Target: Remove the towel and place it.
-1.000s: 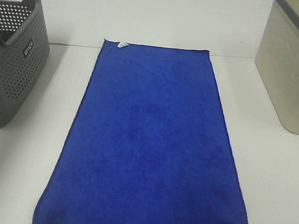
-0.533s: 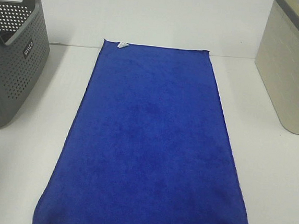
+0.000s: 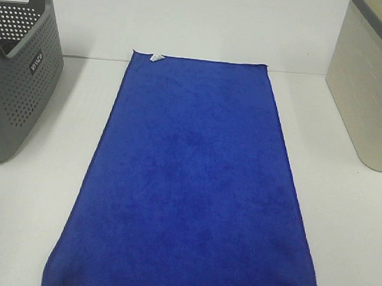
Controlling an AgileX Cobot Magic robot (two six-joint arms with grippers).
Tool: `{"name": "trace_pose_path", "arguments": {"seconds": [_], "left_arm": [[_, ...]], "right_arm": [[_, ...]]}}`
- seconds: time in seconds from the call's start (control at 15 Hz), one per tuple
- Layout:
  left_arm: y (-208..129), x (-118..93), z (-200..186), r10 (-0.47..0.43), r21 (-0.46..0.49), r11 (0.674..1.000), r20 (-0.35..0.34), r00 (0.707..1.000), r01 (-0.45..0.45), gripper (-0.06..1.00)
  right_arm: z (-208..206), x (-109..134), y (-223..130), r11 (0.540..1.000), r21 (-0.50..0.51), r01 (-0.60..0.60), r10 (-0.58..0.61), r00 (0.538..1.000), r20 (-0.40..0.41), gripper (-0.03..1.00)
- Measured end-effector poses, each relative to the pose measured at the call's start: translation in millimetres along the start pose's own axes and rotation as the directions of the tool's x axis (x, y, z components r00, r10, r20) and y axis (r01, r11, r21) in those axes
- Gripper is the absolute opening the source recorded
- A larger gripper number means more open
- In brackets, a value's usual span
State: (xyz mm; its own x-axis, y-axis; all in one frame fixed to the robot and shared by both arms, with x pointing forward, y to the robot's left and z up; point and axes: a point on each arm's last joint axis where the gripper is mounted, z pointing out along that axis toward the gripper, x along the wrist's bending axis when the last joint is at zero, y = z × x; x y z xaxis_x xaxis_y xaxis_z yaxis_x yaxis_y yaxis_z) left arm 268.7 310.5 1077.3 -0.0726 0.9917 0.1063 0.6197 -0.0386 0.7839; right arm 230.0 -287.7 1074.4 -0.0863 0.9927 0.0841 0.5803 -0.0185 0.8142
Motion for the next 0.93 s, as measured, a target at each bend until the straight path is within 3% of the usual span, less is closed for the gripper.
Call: {"name": "trace_pose_path", "arguments": {"seconds": [0.2,0.4,0.47,0.93], "left_arm": [[-26,-1,-8,-0.007,-0.055,0.998,-0.005,1.000,0.007,0.66],[-40,-1,-21,-0.017,-0.175,0.984,-0.014,1.000,0.015,0.66],[-42,-1,-18,-0.017,-0.178,0.984,-0.017,1.000,0.014,0.66],[-41,-1,-18,-0.017,-0.189,0.982,-0.017,1.000,0.014,0.66]], "right_arm": [[-7,1,-17,0.995,-0.082,0.063,-0.063,0.998,0.003,0.73],[7,-1,-25,0.996,-0.027,0.086,-0.086,0.996,0.002,0.73],[16,-2,-30,0.996,0.005,0.093,-0.093,0.996,0.000,0.73],[25,-3,-27,0.995,-0.056,0.087,-0.087,0.996,-0.001,0.73]]}}
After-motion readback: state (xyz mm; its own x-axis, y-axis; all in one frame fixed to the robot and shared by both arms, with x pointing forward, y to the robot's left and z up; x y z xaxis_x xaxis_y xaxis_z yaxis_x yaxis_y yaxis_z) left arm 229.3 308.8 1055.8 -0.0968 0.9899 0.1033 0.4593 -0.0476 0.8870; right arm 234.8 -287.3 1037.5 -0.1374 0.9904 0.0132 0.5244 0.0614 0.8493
